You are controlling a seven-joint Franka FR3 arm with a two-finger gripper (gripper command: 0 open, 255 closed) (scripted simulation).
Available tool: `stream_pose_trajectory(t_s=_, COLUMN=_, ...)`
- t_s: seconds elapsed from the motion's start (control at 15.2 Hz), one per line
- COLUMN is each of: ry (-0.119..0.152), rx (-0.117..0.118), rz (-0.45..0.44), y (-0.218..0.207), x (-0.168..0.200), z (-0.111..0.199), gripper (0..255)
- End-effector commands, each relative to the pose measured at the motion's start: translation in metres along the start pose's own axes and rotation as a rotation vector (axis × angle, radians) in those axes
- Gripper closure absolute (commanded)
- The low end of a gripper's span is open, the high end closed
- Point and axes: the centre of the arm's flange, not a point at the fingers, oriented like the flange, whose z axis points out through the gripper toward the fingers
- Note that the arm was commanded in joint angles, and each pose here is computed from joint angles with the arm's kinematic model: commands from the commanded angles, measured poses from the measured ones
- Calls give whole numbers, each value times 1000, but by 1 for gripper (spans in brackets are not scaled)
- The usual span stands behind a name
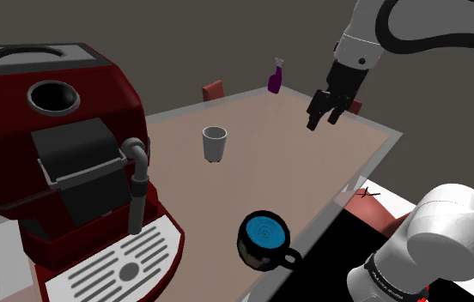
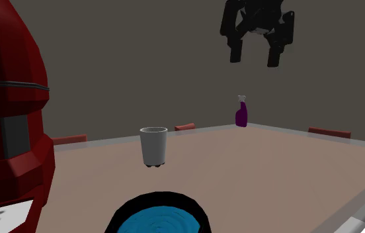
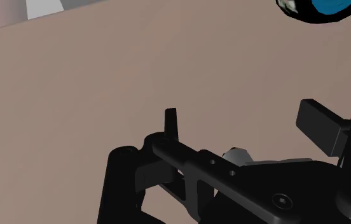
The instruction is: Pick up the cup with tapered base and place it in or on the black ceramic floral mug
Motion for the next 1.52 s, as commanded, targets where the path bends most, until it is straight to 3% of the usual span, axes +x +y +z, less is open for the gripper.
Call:
stream_pose_trajectory(t_s=0.0, ry=0, rx=0, rz=0, y=0, x=0, z=0, gripper=0)
stream_pose_trajectory(t_s=1.45, ry=2, rx=51, rz=41, y=-47, x=240, z=153, gripper=0)
